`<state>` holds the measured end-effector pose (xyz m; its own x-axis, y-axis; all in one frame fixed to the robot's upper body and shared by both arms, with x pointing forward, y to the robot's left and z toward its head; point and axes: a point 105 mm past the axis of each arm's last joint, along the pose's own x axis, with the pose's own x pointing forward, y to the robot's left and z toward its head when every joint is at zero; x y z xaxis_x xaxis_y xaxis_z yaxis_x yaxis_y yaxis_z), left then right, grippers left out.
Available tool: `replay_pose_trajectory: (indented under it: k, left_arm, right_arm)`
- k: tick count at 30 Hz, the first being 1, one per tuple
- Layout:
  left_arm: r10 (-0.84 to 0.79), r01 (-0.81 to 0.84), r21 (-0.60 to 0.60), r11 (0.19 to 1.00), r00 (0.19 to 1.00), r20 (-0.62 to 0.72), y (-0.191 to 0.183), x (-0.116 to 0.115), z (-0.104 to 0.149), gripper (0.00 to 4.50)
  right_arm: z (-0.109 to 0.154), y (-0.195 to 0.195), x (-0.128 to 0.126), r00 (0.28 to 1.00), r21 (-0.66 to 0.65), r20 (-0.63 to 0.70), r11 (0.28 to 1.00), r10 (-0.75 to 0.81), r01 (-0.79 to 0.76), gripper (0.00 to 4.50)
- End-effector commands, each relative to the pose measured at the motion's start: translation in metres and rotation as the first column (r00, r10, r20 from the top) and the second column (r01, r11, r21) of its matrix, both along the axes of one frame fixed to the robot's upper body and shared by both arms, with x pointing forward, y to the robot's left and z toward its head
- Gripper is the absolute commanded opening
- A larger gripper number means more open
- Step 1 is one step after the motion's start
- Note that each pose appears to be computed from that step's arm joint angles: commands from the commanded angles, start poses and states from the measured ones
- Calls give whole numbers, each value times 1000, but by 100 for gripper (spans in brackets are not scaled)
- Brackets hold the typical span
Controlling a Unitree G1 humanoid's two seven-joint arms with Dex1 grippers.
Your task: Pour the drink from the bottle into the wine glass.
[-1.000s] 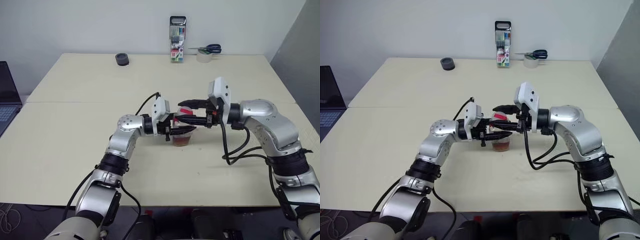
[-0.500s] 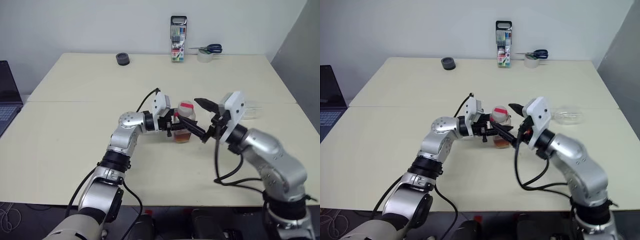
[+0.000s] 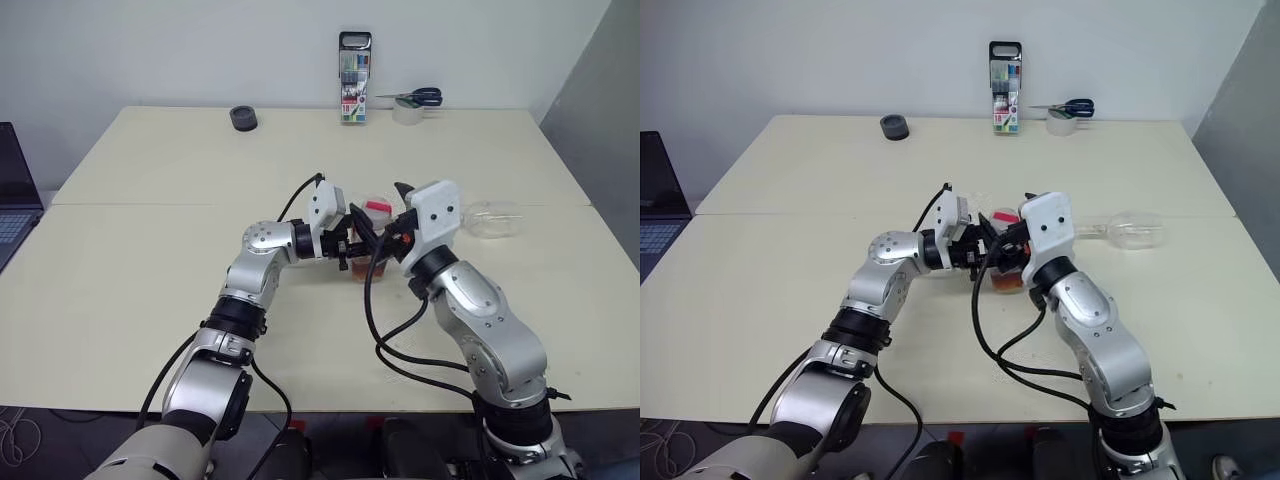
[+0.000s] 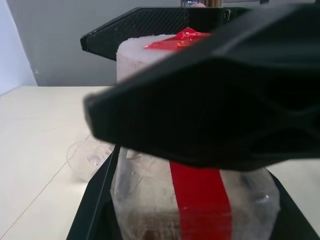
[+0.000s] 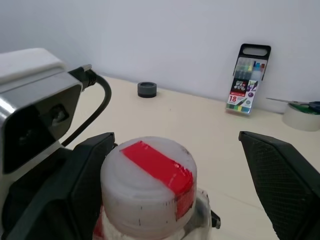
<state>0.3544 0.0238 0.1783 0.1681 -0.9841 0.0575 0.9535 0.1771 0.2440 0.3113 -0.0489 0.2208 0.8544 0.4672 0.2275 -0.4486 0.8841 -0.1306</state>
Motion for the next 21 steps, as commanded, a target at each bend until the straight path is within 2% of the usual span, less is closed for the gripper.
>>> replay_pose_trajectory:
  k: [1,5,10,14,15,18,21]
  left_arm:
    - [5,-4,-20,1000,998,66,1,0,15,180]
    - [11,-10,-18,1000,998,66,3,0,14,179]
    - [11,-11,-12,1000,998,60,4,0,12,179]
    - [-3,3,17,1000,999,52,5,-3,8,178]
    - [-8,7,23,1000,999,51,6,-4,8,178]
    - [-16,15,29,999,999,48,10,-6,8,177]
    - [-8,7,16,1000,999,40,12,-5,11,177]
  right_arm:
    - [17,-4,-4,997,36,76,999,-14,11,335]
    - [17,-1,-8,997,41,78,999,14,-17,194]
    - [17,4,-13,993,42,81,995,84,-87,195]
    - [24,4,-10,945,-37,113,952,307,-304,195]
    - [25,4,-7,922,-74,102,927,374,-368,195]
    - [12,-2,-1,789,-215,-86,762,608,-610,195]
    - [7,-12,4,714,-220,-214,680,666,-700,195]
